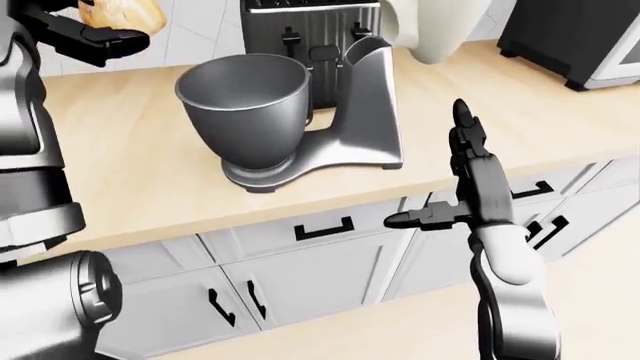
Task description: Place the bread in the stand mixer bowl.
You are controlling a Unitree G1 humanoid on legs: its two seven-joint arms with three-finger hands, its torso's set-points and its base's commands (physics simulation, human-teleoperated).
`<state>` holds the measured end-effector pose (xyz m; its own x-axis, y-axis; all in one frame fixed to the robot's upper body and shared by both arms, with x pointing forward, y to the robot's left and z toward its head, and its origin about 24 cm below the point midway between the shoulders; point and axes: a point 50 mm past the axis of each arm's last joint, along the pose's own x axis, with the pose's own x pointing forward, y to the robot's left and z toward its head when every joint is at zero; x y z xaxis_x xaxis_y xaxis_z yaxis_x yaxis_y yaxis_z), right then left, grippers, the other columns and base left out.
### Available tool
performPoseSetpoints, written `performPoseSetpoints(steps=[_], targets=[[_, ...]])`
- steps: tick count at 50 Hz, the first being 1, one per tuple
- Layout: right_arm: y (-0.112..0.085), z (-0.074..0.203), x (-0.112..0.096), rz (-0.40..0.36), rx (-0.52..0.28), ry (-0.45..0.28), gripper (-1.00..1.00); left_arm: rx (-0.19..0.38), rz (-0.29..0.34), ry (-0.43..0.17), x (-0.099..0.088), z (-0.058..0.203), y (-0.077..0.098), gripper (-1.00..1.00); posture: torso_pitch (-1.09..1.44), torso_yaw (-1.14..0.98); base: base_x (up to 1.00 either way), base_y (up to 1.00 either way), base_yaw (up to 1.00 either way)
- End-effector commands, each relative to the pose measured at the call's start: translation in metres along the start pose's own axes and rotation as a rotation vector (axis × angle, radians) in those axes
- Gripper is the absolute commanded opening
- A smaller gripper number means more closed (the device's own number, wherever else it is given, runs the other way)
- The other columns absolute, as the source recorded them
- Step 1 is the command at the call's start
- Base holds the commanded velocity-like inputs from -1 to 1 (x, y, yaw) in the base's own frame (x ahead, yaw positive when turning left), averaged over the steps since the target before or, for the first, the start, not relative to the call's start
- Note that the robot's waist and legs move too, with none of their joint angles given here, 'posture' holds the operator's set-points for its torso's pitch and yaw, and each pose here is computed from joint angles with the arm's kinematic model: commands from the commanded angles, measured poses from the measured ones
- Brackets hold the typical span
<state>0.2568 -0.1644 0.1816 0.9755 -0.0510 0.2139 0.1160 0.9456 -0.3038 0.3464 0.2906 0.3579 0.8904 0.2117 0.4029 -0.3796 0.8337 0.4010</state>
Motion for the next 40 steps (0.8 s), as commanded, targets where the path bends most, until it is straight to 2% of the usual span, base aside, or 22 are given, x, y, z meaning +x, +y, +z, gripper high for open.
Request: performPoseSetpoints(steps=[1,17,40], targets=[[-0.004,0.014,0.0,-0.02,-0.006,-0.08,1.0,0.007,0.038,-0.095,0.001,0.024,0.01,-1.0,0.0,0.0,0.0,0.0,0.0],[-0.006,0.015,-0.002,-0.031,-0.008,-0.082,1.0,0.009,0.016,-0.14,0.008,0.049,0.006,-1.0,0.0,0.0,0.0,0.0,0.0],[-0.008,0.016,-0.003,-0.033,0.001,-0.086,1.0,-0.014,-0.072,-0.178,0.022,0.067,-0.035,-1.0,0.0,0.0,0.0,0.0,0.0]])
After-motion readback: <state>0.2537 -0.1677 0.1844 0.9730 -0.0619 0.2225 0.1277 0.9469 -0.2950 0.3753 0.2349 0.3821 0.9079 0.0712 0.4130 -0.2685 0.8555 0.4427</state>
